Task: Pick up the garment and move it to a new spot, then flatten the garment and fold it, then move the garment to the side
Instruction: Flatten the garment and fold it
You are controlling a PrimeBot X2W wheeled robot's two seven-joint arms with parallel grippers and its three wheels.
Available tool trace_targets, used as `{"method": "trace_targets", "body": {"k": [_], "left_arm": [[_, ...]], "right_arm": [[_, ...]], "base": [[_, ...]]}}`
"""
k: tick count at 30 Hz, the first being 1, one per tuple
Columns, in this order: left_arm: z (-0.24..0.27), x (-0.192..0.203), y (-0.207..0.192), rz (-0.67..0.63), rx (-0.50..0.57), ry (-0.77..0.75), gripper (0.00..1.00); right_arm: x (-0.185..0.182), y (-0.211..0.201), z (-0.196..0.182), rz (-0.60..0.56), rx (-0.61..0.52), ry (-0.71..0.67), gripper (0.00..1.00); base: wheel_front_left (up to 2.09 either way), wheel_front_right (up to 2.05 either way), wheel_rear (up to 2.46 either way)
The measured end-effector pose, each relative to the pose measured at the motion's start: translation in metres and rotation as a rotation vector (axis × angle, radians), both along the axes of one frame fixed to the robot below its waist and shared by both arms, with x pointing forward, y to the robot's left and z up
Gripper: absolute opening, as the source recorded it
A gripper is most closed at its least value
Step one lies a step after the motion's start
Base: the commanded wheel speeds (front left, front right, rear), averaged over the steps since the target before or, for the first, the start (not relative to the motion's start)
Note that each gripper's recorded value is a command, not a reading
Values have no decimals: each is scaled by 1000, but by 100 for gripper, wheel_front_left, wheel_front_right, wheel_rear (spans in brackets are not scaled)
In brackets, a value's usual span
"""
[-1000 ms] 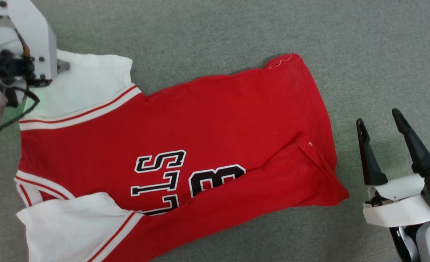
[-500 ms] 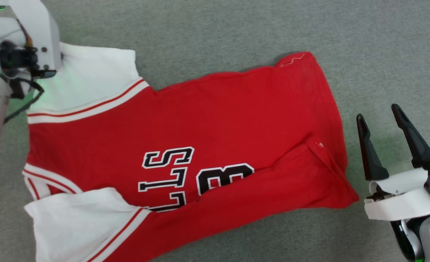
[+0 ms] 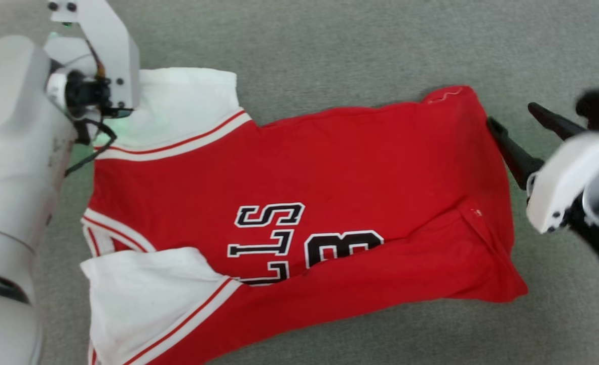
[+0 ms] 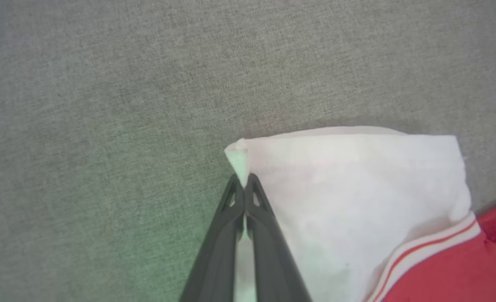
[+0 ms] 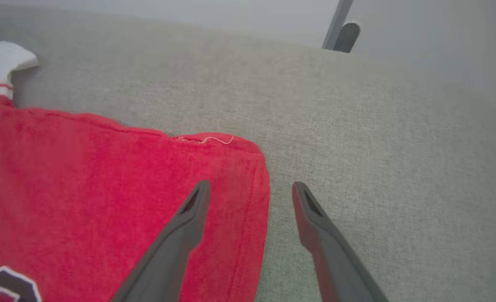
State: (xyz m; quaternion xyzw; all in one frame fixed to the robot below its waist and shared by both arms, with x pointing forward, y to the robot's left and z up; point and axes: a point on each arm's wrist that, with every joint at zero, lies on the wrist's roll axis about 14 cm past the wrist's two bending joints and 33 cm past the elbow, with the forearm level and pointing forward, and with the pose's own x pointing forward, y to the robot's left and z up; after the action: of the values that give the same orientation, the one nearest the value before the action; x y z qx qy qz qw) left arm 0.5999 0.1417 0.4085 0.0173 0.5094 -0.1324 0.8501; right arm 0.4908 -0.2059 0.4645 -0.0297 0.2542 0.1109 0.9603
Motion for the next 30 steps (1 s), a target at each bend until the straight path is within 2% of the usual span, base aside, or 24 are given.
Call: {"method": "trace_targets", "body": {"k": [6, 14, 21, 22, 23, 24, 30], "left_arm": [[8, 1, 0, -1, -10, -26, 0], [-1, 2, 5, 6, -6, -19, 0], [-8, 5, 5, 7, -11, -16, 0], [-9, 5, 5, 7, -11, -15, 0], [-10, 5, 6, 9, -11, -14, 0], [-10, 5, 6, 12, -14, -12, 0], [-4, 6, 8, 33, -29, -30, 0]], "right_arm": [[19, -3, -14, 16, -75, 211, 100], [28, 3, -49, 11, -44, 434, 100], [39, 7, -68, 0, -27, 541, 99], [40, 8, -69, 1, -19, 556, 56], [41, 9, -70, 5, -21, 566, 39], [42, 10, -71, 10, -28, 575, 0], [48, 13, -70, 22, -29, 577, 0]], "base": [[0, 0, 0], [0, 0, 0], [0, 0, 0], [0, 0, 0], [0, 0, 0], [0, 0, 0], [0, 0, 0]]}}
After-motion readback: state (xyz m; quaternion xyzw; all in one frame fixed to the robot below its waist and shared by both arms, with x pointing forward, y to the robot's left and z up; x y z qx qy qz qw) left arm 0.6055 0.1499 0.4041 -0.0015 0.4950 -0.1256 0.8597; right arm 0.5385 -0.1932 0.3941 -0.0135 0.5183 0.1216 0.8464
